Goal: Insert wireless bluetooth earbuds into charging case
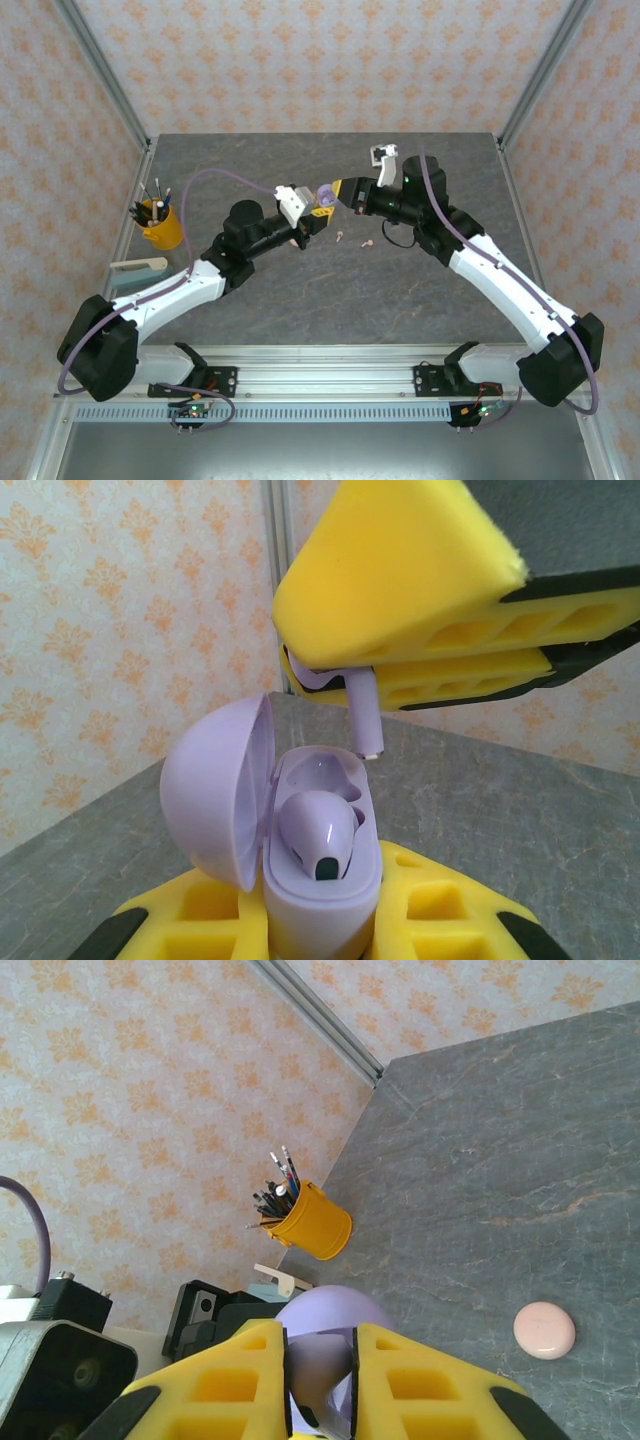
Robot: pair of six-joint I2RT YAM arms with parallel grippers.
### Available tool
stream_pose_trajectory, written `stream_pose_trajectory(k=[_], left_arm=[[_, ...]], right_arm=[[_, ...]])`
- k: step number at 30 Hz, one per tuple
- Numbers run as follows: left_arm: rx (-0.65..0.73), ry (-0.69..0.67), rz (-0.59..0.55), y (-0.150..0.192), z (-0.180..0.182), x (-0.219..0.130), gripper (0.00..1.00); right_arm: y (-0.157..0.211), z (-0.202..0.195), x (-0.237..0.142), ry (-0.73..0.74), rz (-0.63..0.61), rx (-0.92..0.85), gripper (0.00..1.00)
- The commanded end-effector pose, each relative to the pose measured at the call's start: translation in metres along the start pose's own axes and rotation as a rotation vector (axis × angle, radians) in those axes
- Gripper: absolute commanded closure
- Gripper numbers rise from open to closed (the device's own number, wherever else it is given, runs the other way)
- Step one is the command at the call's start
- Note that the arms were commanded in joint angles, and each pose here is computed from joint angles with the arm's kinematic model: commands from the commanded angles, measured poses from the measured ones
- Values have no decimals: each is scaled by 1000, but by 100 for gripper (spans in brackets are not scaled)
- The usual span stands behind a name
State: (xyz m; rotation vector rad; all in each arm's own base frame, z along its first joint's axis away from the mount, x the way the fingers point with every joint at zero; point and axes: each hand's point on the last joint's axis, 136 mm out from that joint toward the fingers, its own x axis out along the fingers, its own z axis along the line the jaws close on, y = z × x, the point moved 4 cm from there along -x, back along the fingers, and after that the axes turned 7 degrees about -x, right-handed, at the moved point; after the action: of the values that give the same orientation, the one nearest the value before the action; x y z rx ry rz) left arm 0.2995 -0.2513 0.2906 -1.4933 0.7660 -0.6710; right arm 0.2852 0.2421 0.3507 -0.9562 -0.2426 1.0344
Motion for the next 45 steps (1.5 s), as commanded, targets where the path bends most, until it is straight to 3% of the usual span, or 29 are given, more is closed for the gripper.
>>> stream_pose_trajectory(k=[1, 28, 45], left_arm=[[19, 29, -39, -17, -5, 3, 100], [21, 26, -44, -19, -5, 2, 100], [18, 23, -33, -14, -5, 2, 100]], right_arm=[[-13, 16, 0, -51, -30, -52, 81], [11, -8, 10, 75, 73, -124, 83], [-13, 18, -11, 36, -11, -129, 84]])
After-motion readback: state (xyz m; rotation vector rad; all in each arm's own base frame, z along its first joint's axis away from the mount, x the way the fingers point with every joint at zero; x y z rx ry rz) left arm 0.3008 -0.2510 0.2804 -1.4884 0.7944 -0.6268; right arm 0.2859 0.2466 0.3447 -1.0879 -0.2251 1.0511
